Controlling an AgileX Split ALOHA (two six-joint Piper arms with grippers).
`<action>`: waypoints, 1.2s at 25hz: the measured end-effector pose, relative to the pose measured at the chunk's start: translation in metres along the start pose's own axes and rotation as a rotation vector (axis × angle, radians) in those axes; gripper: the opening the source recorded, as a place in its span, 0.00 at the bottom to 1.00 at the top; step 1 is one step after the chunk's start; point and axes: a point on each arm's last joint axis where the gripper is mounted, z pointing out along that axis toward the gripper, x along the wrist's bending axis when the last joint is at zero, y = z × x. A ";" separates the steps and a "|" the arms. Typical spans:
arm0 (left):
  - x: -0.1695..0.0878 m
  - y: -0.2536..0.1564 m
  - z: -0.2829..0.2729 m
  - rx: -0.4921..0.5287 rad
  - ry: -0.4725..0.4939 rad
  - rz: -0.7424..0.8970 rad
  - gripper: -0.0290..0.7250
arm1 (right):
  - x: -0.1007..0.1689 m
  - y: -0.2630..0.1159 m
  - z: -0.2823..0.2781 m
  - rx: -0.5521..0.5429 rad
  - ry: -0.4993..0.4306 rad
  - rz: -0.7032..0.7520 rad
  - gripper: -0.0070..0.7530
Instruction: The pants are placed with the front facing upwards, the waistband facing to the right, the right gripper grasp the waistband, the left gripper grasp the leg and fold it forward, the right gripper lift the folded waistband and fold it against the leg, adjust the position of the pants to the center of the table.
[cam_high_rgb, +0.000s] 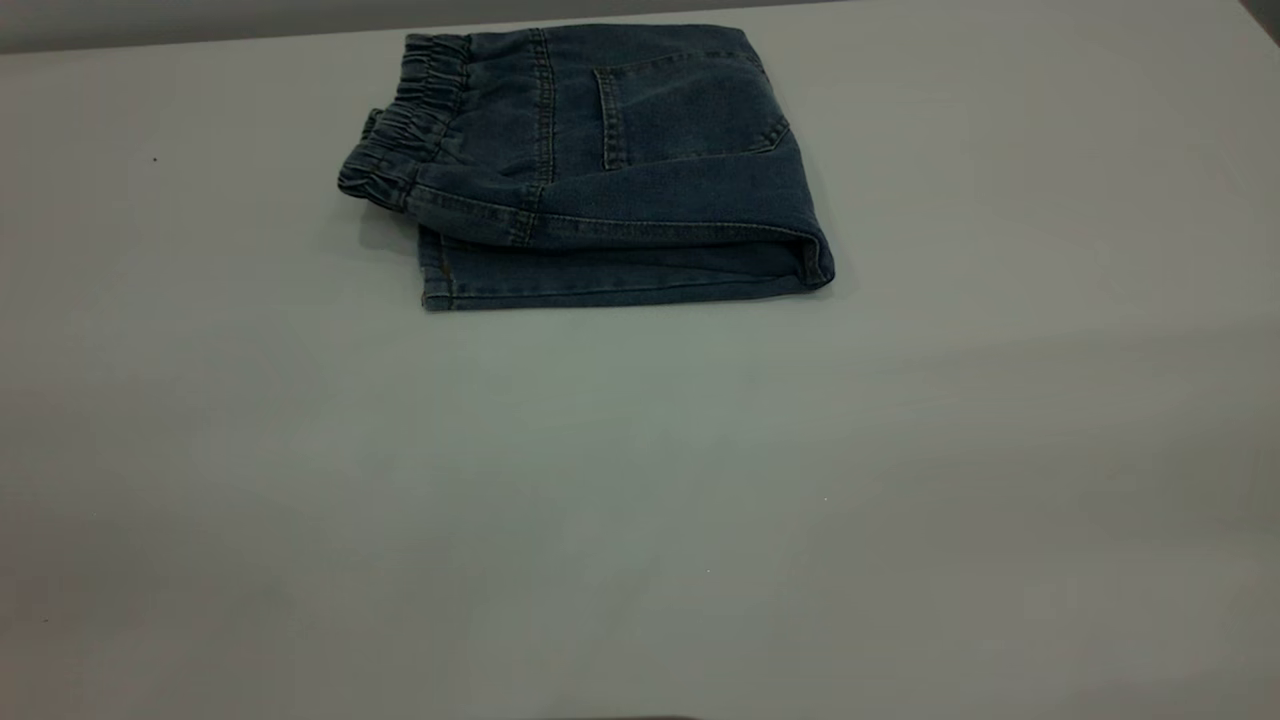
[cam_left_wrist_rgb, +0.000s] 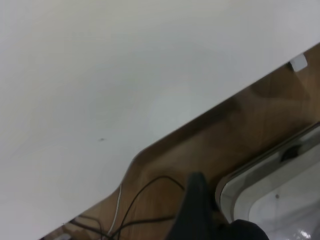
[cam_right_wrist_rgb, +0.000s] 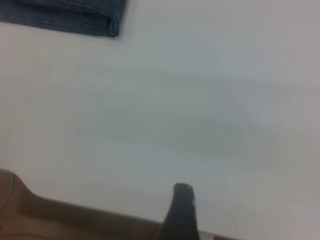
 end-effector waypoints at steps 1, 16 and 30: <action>0.000 0.000 0.000 -0.002 0.000 0.000 0.79 | 0.000 0.000 0.000 0.000 0.000 0.000 0.77; 0.005 -0.024 -0.027 -0.211 0.248 -0.249 0.79 | 0.000 -0.002 -0.002 -0.026 -0.034 0.026 0.77; -0.006 -0.043 -0.043 -0.363 0.390 -0.331 0.79 | 0.004 -0.014 -0.017 -0.174 -0.111 0.050 0.77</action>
